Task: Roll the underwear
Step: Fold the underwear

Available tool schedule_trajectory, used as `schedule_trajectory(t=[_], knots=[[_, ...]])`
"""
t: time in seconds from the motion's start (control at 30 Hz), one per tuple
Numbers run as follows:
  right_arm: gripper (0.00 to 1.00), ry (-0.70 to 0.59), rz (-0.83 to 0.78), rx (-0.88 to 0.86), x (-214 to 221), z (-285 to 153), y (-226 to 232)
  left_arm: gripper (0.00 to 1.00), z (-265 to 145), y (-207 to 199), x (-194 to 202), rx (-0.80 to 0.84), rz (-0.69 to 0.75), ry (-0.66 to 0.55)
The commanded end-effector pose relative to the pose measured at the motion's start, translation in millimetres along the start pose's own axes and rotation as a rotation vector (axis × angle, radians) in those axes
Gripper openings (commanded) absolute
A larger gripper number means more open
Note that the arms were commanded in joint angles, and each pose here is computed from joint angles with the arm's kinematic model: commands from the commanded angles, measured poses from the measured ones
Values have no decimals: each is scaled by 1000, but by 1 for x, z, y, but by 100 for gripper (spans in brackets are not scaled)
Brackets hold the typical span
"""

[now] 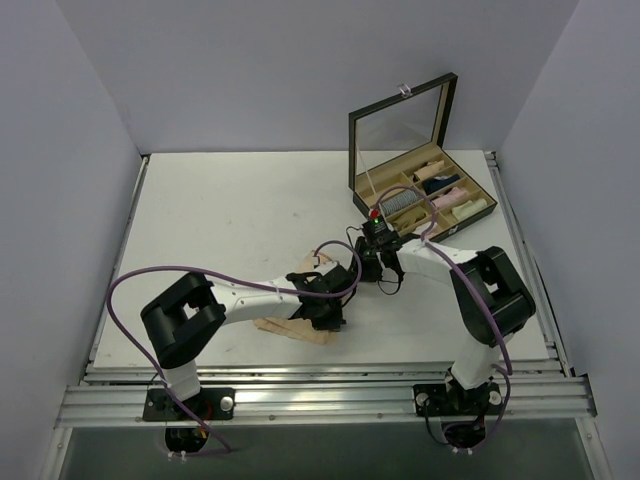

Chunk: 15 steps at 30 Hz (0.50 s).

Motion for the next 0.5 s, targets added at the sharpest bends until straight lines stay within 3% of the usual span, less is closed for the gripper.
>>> schedule_trajectory(t=[0.0, 0.13, 0.27, 0.47], knots=[[23, -15, 6, -8, 0, -6, 8, 2, 4, 29, 16, -128, 31, 44], [19, -7, 11, 0, 3, -4, 8, 2, 4, 30, 16, -130, 28, 43], [0, -16, 5, 37, 0, -6, 5, 2, 3, 30, 16, -132, 27, 43], [0, -15, -26, 101, -7, -10, 0, 2, 3, 34, 18, -141, 25, 48]])
Point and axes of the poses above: each gripper's point midway between its finger pads, its own z axis out along the fingers, its own y axis along the line the jaws close on, x = y × z, the point moved 4 cm from there along -z, back along the fingers, and after that the axes turned 1 degree about z, right-handed, at the moved point
